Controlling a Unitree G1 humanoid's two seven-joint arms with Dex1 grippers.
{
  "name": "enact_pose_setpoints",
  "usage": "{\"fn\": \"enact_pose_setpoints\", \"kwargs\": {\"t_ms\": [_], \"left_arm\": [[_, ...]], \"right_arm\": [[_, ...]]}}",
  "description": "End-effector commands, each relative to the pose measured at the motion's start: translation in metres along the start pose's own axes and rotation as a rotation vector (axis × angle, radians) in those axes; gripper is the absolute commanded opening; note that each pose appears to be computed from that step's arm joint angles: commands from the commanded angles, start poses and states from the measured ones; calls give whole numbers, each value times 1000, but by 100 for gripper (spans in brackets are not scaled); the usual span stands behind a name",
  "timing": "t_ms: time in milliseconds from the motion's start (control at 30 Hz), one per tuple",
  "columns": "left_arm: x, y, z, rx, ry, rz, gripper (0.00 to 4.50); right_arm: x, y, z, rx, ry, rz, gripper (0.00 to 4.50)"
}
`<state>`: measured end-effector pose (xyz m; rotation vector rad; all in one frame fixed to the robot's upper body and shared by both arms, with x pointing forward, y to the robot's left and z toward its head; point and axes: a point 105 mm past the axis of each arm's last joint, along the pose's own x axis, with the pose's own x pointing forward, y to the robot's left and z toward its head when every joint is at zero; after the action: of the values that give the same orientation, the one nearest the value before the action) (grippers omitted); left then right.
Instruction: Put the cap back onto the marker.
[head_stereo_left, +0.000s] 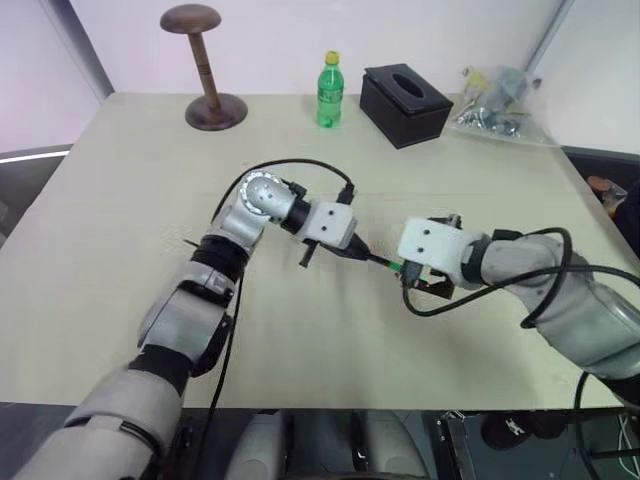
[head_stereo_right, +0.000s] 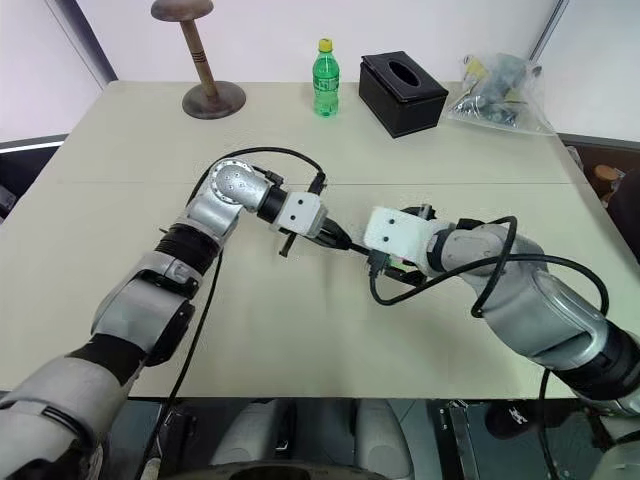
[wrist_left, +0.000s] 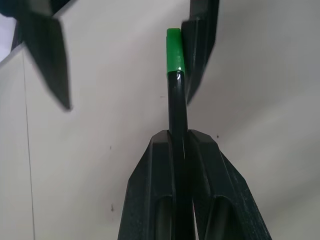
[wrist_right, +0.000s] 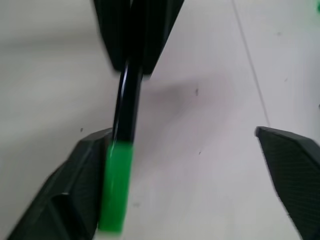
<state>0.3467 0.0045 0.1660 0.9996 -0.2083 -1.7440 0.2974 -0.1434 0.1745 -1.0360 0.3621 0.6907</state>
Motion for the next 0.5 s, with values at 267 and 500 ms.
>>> {"fn": "enact_pose_setpoints", "kwargs": {"t_ms": [267, 500], "left_arm": [[-28, 2, -18, -59, 68, 151, 0], [-66, -2, -37, -199, 141, 471, 0]], "right_arm": [[-28, -1, -13, 85, -3, -53, 444], [-30, -2, -19, 171, -26, -123, 444]]}}
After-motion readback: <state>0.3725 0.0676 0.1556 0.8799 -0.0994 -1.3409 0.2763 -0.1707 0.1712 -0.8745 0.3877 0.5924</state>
